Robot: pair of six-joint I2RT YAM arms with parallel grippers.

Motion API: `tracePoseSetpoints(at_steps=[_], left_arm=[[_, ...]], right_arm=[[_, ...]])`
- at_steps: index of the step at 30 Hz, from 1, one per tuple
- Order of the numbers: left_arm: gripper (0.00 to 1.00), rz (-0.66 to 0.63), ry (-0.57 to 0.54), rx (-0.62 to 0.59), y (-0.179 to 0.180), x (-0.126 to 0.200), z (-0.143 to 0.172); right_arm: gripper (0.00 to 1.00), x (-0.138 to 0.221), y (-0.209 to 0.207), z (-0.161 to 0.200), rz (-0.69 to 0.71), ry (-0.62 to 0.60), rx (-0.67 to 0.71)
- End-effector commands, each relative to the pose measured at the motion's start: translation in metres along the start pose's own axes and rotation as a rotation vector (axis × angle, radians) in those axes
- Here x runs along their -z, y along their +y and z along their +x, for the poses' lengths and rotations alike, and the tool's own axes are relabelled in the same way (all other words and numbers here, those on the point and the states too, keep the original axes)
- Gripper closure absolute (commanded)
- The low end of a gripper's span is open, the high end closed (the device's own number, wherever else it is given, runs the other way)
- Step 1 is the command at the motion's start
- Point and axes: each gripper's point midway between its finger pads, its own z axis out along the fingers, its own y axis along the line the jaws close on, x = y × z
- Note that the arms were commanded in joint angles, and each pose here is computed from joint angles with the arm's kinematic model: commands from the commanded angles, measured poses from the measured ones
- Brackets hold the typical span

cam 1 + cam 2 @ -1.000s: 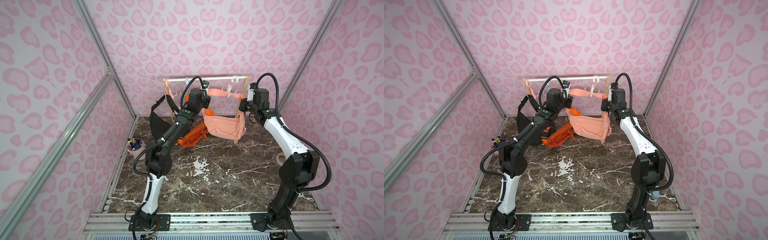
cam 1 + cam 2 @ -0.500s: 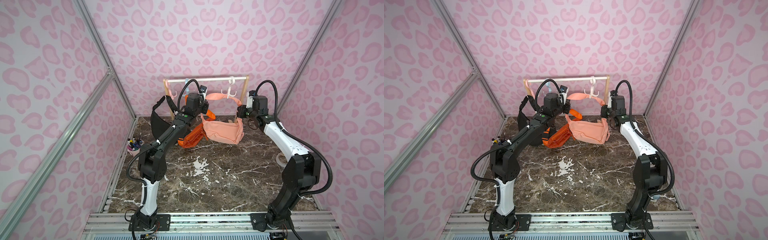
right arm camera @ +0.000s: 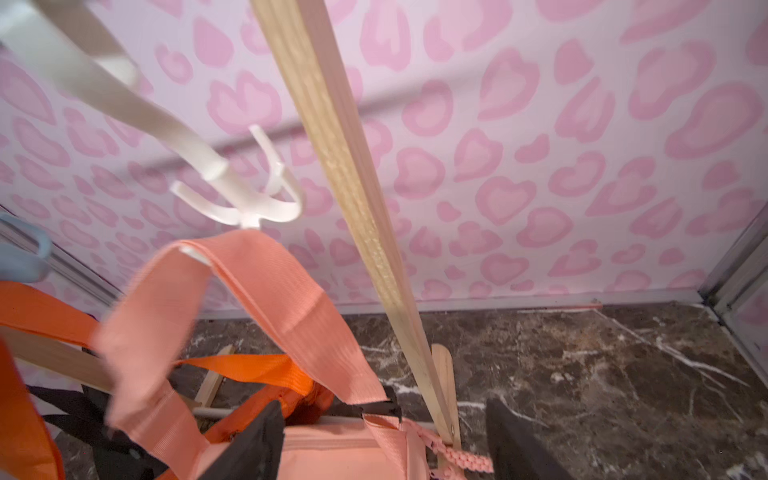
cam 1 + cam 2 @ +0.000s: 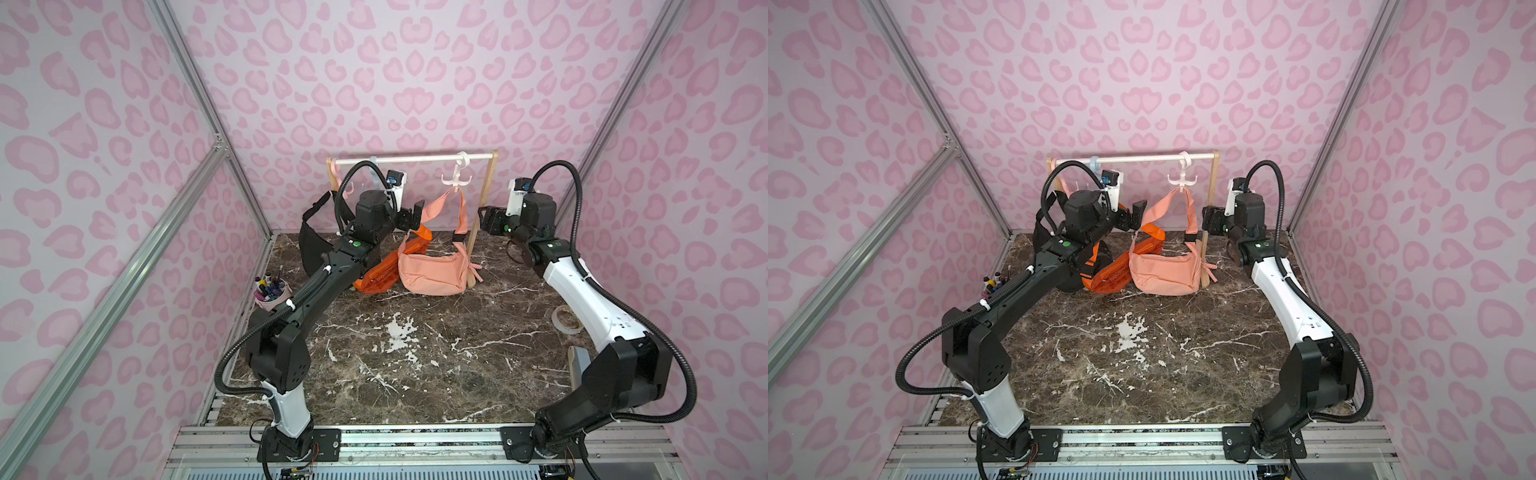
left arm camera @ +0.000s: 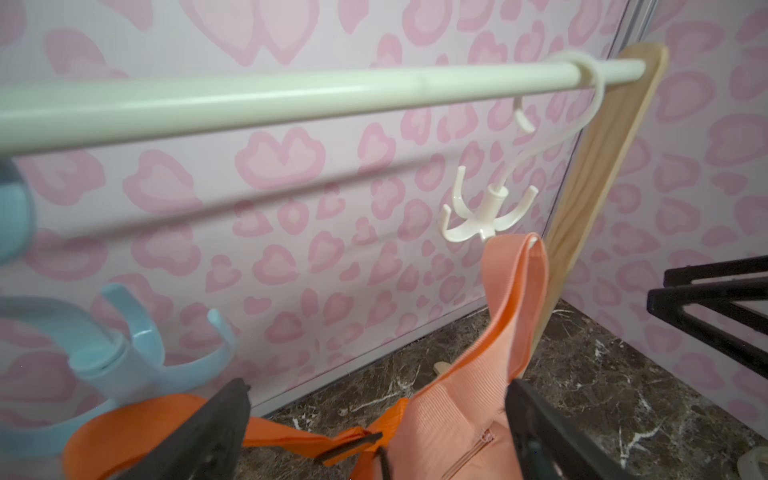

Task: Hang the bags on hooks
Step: Hang the bag on the hook, then reset both arms

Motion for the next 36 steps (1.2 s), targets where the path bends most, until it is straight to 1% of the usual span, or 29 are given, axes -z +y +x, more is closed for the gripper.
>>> tracePoseSetpoints(at_steps=[1,5,8,10,11,12,15,17,18,21,23,25,27,29,31,34,36], left_arm=[[0.03,0.035,-0.123,0.025,-0.005,0.011,-0.029],[0.03,0.061,-0.124,0.041,-0.010,0.010,-0.031],[0.03,0.074,-0.177,0.061,-0.011,0.024,-0.044],[0.03,0.065,-0.246,0.058,-0.009,0.044,-0.057],[0.03,0.055,-0.272,0.054,-0.007,0.053,-0.065],[0.03,0.039,-0.291,0.042,-0.004,0.064,-0.071],[0.03,-0.025,-0.339,0.006,0.006,0.099,-0.084],[0.03,-0.089,-0.351,-0.006,0.017,0.121,-0.078],[0.03,-0.124,-0.368,-0.013,0.023,0.137,-0.078],[0.03,-0.200,-0.361,-0.044,0.036,0.171,-0.063],[0.03,-0.256,-0.323,-0.071,0.046,0.187,-0.043],[0.03,-0.328,-0.296,-0.060,0.063,0.202,-0.020],[0.03,-0.399,-0.277,-0.018,0.084,0.220,0.005],[0.03,-0.454,-0.237,-0.014,0.101,0.231,0.032],[0.03,-0.531,-0.204,-0.048,0.117,0.242,0.058],[0.03,-0.640,-0.193,0.000,0.146,0.255,0.085],[0.03,-0.680,-0.150,0.018,0.161,0.254,0.106]], right_arm=[[0.21,0.008,-0.003,-0.007,0.013,-0.045,0.013],[0.20,0.016,-0.003,-0.009,0.011,-0.049,0.016],[0.18,0.022,-0.004,-0.002,0.010,-0.039,0.022],[0.15,0.027,-0.007,0.005,0.023,-0.037,0.032],[0.11,0.031,-0.009,0.007,0.028,-0.039,0.035],[0.01,0.035,-0.011,0.009,0.033,-0.043,0.046],[0.01,0.048,-0.018,0.014,0.067,-0.067,0.075],[0.01,0.057,-0.027,0.022,0.106,-0.085,0.096],[0.01,0.065,-0.034,0.027,0.136,-0.101,0.102],[0.01,0.081,-0.051,0.046,0.207,-0.102,0.135],[0.01,0.087,-0.064,0.062,0.264,-0.084,0.140],[0.01,0.092,-0.076,0.079,0.309,-0.081,0.140],[0.01,0.095,-0.086,0.098,0.336,-0.102,0.161],[0.01,0.098,-0.102,0.118,0.399,-0.121,0.183],[0.01,0.099,-0.121,0.137,0.479,-0.115,0.189],[0.01,0.097,-0.139,0.161,0.529,-0.079,0.186],[0.01,0.091,-0.143,0.173,0.516,-0.063,0.194]])
